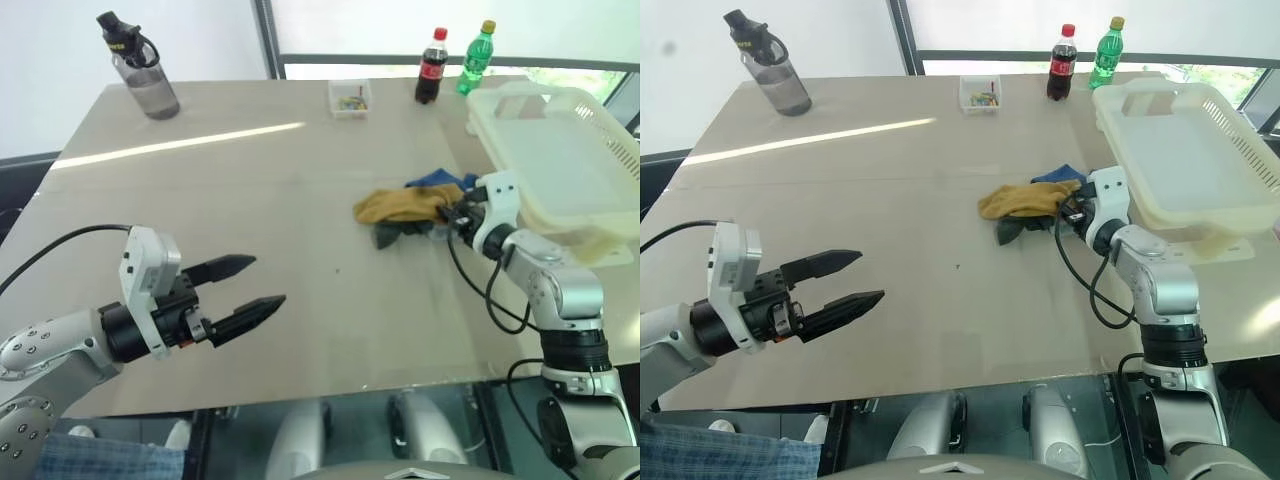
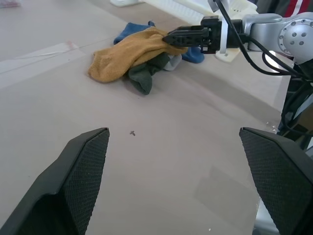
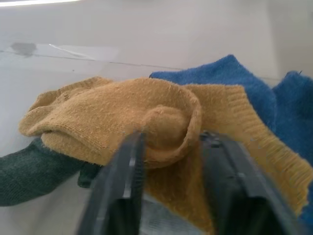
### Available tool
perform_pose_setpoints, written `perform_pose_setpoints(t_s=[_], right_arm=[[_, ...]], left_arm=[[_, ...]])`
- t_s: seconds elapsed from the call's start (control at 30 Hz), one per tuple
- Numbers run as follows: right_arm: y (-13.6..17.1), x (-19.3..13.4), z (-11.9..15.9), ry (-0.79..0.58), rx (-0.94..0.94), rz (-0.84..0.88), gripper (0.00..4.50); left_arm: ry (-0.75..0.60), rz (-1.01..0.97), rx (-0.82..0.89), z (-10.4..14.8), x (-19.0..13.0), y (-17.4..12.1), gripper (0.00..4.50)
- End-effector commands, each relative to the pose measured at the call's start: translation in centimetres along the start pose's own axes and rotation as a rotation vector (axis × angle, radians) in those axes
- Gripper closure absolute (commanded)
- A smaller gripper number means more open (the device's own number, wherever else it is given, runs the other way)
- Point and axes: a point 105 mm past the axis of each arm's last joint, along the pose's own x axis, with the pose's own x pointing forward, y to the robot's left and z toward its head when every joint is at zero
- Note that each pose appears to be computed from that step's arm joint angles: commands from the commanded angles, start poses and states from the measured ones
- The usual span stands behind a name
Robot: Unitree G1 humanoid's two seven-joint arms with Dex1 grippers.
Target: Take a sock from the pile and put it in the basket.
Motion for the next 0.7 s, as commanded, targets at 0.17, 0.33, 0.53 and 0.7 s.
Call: perform_pose_setpoints(t_s=[0.17,0.33,0.53,0.7], right_arm=[[-0.4,-0.4,0.4,-0.019,0.019,-0.011,4.46],[0.3,-0.5,1.3,-0.057,0.022,0.017,4.46],[4.0,-1.6,2.2,-0.11,0.05,0.243,4.46],[6.9,-3.1,1.5,-0.08,0.074,0.421,4.46]], left_arm=[[-0.036,-0.01,0.032,0.9,0.0,0.0,0.0],[-0.037,-0.011,0.036,0.9,0.1,0.2,0.0],[-0.036,-0.013,0.038,0.9,0.1,0.2,0.0],[-0.034,-0.015,0.034,0.7,0.1,0.1,0.0]])
